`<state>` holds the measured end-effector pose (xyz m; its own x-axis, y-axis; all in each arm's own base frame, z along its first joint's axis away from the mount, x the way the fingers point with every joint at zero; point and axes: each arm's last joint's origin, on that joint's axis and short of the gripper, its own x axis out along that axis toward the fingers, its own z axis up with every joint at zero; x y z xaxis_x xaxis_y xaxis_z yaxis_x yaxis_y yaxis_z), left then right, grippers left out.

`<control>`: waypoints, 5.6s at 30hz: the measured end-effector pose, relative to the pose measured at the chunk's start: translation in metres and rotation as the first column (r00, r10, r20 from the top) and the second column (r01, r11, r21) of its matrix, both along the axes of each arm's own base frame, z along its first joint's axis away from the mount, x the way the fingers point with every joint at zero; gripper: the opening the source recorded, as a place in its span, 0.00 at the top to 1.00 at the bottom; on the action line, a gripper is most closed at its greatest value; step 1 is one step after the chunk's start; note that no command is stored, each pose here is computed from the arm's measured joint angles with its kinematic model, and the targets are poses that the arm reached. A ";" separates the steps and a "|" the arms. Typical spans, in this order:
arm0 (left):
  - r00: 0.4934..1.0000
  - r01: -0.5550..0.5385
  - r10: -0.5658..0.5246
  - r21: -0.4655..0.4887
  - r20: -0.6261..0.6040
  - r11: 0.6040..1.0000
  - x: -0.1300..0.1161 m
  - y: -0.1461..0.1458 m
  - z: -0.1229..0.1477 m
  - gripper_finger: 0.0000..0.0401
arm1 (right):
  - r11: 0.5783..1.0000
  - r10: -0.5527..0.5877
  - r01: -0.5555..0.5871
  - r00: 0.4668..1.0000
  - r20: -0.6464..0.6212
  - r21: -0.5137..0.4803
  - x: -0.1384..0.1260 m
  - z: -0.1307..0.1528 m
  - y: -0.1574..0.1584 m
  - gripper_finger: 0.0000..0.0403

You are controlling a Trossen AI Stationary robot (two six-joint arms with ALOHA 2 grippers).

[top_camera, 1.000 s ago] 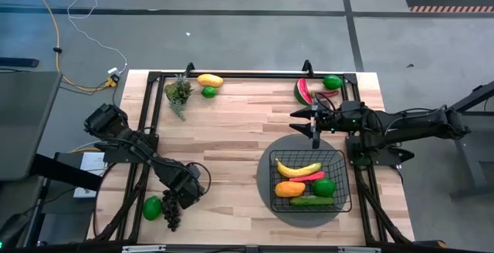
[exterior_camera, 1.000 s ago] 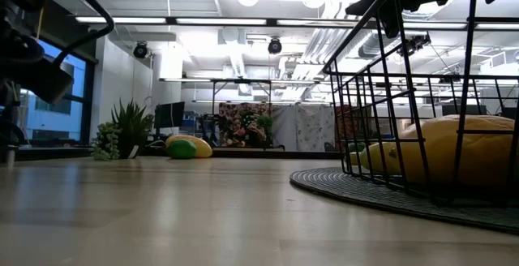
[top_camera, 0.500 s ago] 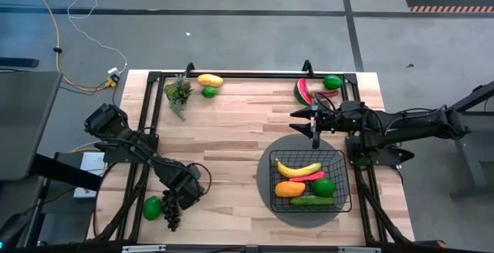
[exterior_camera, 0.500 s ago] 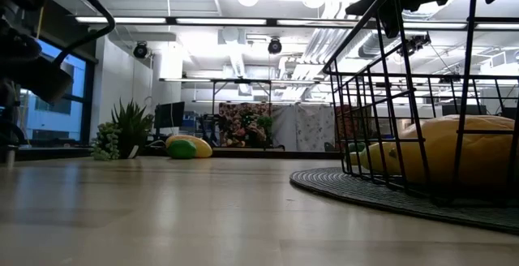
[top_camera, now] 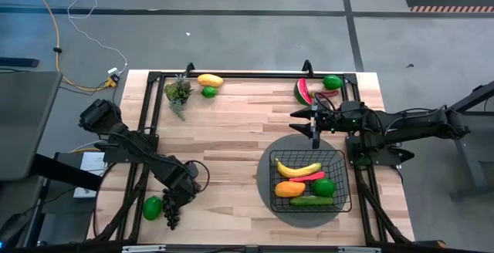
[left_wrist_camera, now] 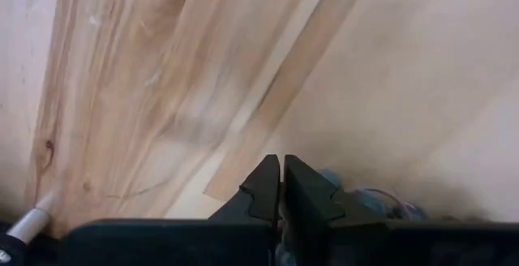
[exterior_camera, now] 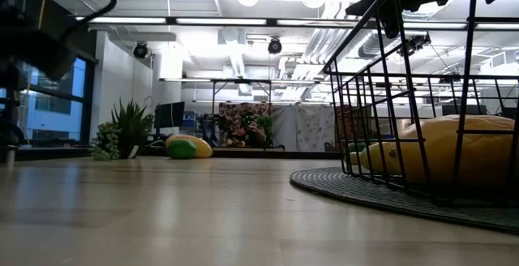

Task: Build produce basket
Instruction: Put the purple grapes into the black basket

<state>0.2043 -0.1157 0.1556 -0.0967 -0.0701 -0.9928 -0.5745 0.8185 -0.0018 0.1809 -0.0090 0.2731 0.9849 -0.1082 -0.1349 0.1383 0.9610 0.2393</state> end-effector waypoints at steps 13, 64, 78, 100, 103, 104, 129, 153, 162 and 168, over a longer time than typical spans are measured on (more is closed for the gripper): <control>0.938 -0.100 0.087 0.022 0.335 0.995 -0.006 0.038 0.065 1.00 | 1.000 0.000 0.000 1.000 -0.004 0.000 0.000 0.000 0.000 0.53; 0.115 -0.334 -0.408 0.422 0.906 0.843 0.064 0.116 0.179 1.00 | 1.000 -0.002 0.001 0.991 0.137 0.003 0.001 0.013 0.000 0.53; 0.105 -0.340 -0.406 0.417 0.908 0.843 0.064 0.116 0.180 1.00 | 1.000 -0.002 0.001 0.991 0.137 0.011 0.001 0.013 0.000 0.53; -0.108 0.008 -0.439 0.443 0.892 0.897 0.214 0.099 0.187 1.00 | 0.984 -0.122 0.162 0.911 0.394 -0.070 -0.006 0.041 -0.004 0.53; -0.156 0.060 -0.448 0.461 0.880 0.885 0.237 0.094 0.188 1.00 | 0.982 -0.120 0.170 0.896 0.427 -0.083 -0.011 0.045 -0.004 0.53; -0.165 0.072 -0.446 0.462 0.880 0.884 0.244 0.093 0.187 1.00 | 0.981 -0.119 0.173 0.893 0.435 -0.087 -0.013 0.047 -0.004 0.53; 0.107 0.263 -0.530 0.490 0.841 0.831 0.288 0.092 0.130 1.00 | 0.982 -0.117 0.172 0.885 0.451 -0.083 -0.042 0.055 -0.002 0.53; 0.026 0.139 -0.551 0.543 0.834 0.828 0.307 0.093 0.112 1.00 | 0.985 -0.118 0.163 0.888 0.445 -0.063 -0.042 0.054 -0.002 0.53; -0.029 0.136 -0.534 0.533 0.845 0.835 0.315 0.091 0.102 1.00 | 0.985 -0.118 0.163 0.891 0.439 -0.064 -0.041 0.053 -0.002 0.53; -0.068 0.100 -0.432 0.437 0.899 0.894 0.324 0.091 0.085 1.00 | 0.985 -0.119 0.161 0.900 0.420 -0.067 -0.040 0.051 -0.002 0.53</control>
